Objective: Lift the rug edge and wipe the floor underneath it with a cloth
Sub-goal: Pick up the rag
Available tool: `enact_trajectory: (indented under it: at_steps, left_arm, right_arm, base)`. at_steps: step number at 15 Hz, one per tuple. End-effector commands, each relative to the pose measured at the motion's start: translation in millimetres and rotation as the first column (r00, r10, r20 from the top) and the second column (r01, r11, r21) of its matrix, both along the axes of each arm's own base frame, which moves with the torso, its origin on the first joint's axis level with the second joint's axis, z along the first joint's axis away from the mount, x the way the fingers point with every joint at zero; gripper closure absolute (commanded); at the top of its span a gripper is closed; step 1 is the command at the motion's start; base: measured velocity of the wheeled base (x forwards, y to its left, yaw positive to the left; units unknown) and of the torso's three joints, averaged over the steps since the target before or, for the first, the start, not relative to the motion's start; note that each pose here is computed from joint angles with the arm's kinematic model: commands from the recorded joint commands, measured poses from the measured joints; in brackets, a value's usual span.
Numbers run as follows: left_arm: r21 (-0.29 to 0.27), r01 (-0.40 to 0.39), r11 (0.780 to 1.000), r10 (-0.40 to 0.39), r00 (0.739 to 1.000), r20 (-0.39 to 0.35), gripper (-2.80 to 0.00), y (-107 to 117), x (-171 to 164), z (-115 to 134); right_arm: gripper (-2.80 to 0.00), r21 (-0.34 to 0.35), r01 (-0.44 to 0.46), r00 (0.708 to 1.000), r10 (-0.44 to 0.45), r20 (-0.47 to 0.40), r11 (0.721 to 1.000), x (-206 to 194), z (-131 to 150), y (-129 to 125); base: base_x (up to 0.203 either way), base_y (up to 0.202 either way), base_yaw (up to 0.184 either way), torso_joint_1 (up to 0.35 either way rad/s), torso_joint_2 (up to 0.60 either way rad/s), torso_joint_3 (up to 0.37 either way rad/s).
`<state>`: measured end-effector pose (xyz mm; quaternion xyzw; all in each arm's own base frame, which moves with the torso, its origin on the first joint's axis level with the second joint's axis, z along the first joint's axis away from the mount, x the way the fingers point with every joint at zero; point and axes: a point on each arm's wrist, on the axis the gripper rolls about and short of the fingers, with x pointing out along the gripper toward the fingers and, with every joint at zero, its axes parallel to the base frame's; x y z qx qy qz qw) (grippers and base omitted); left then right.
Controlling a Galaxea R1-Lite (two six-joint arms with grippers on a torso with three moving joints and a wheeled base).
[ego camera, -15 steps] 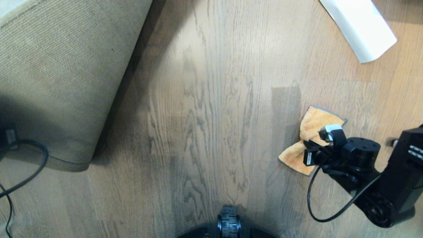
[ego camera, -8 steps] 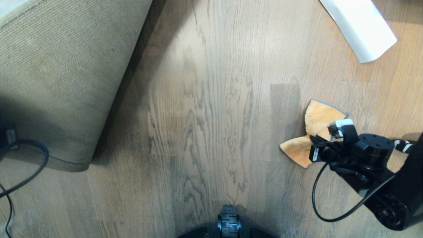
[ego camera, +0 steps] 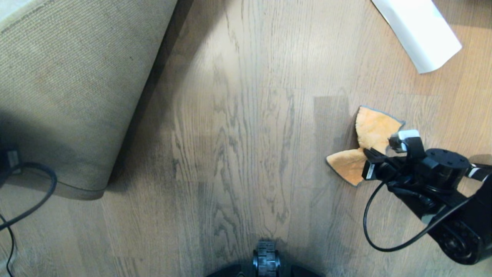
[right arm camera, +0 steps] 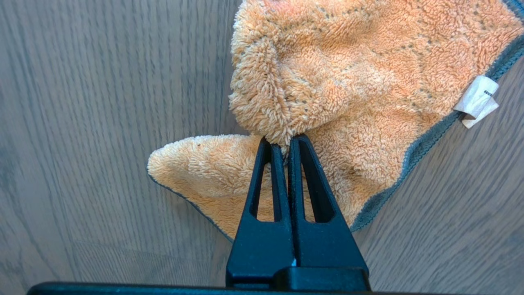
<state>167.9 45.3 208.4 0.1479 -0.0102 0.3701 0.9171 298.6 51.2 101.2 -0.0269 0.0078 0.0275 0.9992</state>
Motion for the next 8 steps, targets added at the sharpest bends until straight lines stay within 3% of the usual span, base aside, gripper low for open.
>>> enact_trajectory:
  at_steps: [1,8]
  left_arm:
    - [0.002,-0.004,1.0,0.004,1.0,0.006,0.0,0.1,-0.2,0.7]
    - [0.005,-0.005,1.0,0.005,1.0,0.025,0.0,-0.3,-2.3,1.9]
  right_arm:
    - [0.0,0.01,-0.008,0.998,0.007,0.06,1.0,-0.6,8.2,2.1]
    - [0.0,0.026,-0.083,0.99,0.079,0.115,0.996,2.4,19.6,25.6]
  base:
    - [0.0,0.0,0.0,0.0,0.0,0.0]
    - [0.0,0.0,0.0,0.0,0.0,0.0]
